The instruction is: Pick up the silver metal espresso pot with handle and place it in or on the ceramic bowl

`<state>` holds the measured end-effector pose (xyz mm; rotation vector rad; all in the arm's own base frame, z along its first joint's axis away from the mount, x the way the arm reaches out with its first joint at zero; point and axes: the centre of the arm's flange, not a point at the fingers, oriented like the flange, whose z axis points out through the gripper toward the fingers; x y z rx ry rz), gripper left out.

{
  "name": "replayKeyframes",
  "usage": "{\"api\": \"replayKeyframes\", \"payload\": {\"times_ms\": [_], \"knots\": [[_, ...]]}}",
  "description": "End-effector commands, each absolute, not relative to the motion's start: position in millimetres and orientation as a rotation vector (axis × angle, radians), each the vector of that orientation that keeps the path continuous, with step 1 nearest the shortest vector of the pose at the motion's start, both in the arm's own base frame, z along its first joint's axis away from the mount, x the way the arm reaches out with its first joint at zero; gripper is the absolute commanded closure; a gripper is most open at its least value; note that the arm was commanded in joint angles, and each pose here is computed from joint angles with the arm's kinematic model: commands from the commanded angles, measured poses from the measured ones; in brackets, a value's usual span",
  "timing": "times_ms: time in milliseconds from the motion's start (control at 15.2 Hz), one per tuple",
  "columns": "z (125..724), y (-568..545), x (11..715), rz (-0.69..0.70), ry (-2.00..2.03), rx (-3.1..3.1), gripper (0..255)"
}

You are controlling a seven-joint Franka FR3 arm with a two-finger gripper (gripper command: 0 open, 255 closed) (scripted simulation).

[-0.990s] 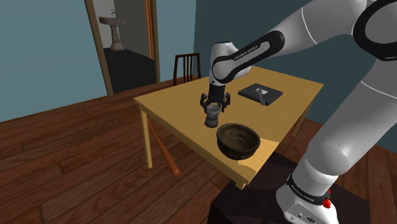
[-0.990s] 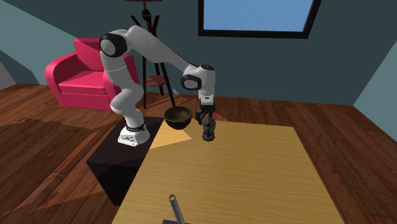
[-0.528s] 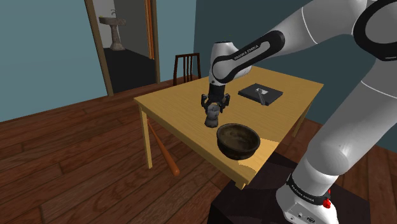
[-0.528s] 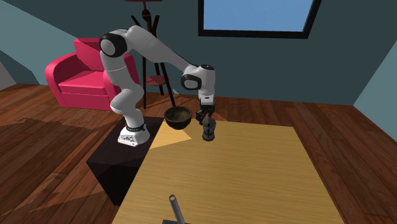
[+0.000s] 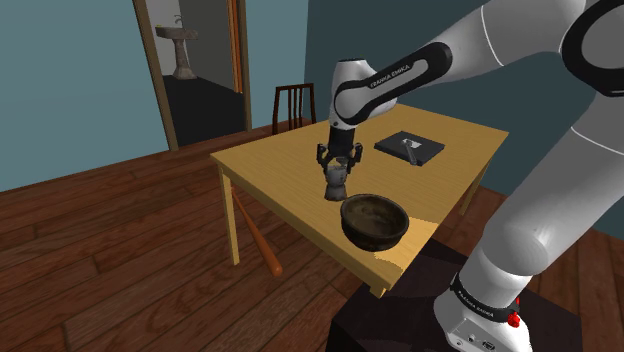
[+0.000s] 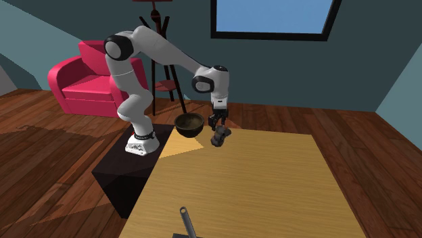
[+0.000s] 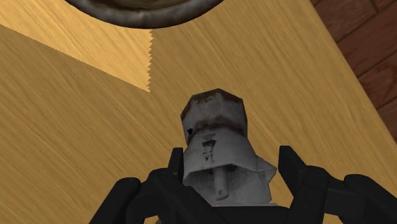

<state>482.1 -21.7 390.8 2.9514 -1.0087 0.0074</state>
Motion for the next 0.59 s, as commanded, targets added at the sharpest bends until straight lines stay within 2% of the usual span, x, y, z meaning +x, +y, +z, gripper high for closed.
{"api": "replayKeyframes", "payload": {"times_ms": [0, 528], "knots": [[401.3, -21.2, 482.2, 0.007, -1.009, 2.951, 255], [443.5, -21.2, 482.2, 0.007, -1.009, 2.951, 255]]}}
